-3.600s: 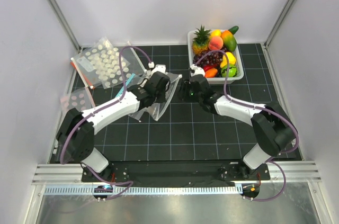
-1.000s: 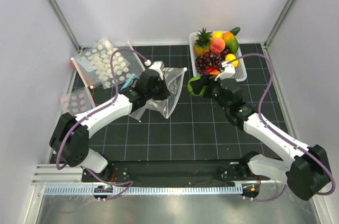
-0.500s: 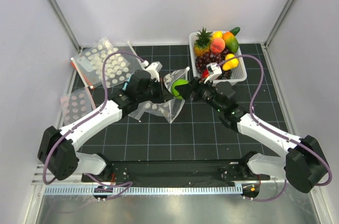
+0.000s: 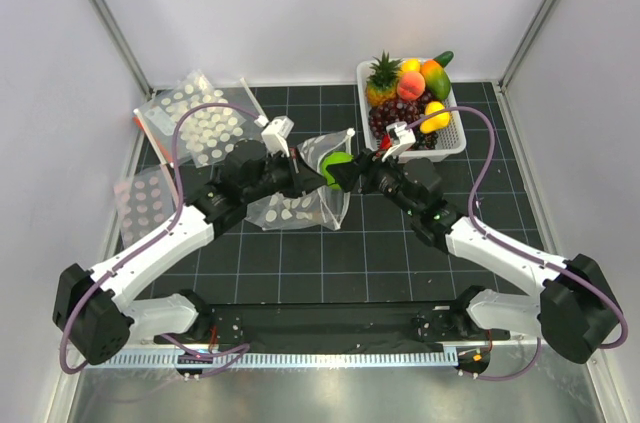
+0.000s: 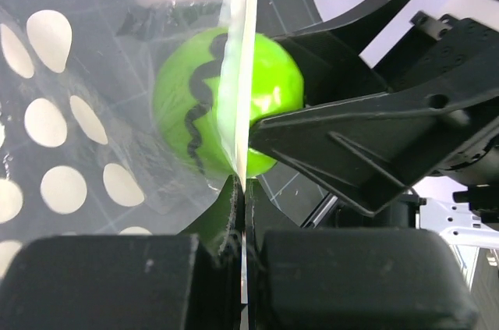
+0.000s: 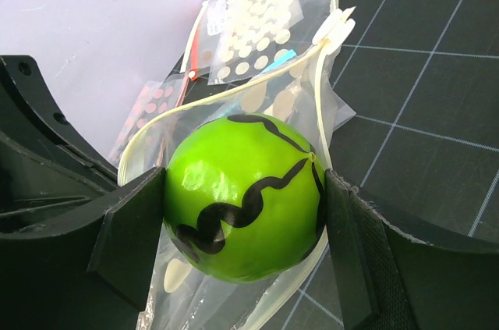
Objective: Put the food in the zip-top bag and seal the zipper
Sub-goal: Place the fake fruit in the zipper food storage bag.
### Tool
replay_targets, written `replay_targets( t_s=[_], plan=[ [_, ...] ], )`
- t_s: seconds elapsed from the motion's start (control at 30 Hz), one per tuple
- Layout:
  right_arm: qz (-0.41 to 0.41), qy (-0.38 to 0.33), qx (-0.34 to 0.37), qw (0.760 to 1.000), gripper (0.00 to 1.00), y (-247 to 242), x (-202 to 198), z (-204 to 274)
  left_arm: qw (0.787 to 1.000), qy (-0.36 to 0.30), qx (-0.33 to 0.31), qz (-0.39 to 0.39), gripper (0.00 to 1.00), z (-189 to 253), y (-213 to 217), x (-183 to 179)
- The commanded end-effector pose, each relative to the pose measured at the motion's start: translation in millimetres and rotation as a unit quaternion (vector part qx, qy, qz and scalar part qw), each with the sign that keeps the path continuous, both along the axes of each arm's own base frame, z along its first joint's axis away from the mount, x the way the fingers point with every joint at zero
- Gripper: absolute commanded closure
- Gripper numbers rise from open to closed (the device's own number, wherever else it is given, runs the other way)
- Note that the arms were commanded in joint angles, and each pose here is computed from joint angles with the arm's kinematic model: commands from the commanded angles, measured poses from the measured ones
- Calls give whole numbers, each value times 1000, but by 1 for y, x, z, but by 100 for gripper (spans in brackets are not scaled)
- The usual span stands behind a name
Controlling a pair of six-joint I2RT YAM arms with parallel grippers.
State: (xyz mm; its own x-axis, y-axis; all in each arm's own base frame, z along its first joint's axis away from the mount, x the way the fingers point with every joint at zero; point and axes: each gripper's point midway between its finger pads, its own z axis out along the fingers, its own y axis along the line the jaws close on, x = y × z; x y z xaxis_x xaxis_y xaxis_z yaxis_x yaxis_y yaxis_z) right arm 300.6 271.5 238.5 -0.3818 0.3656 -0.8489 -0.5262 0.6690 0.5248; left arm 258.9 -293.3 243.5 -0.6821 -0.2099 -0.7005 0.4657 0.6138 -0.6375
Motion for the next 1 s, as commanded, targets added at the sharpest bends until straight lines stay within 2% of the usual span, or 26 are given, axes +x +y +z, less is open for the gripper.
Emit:
replay_targets(
  t_s=[0.0,0.13,0.37,0.4,0.43,0.57,0.77,0.87,0.97],
  plan=[
    [1,-24,27,999,57,5,1,16,999,-33,-30,-10,100,24,-5,0],
    [14,-19,36,999,50,9,-2,16,999,-29,-24,-15,100,19,-7,0],
    [19,-12,41,999,44,11,-3,16,999,-24,-27,-9,100,17,-6,1],
    [18,-5,39,999,46,11,-2,12,999,-27,-32,-7,100,20,-5,1],
    [14,-2,40,999,55,11,-1,11,999,-35,-41,-3,100,24,-3,3],
    [4,13,32,999,66,12,5,1,997,-37,-69,20,100,26,9,5],
    [3,18,-8,1000,68,19,4,-8,992,-66,-106,32,100,43,19,4],
    [-37,24,-49,998,71,16,10,-15,993,-59,-106,10,100,41,12,1],
    [-46,23,-59,997,72,15,10,-12,993,-51,-104,-4,100,38,6,2]
  ],
)
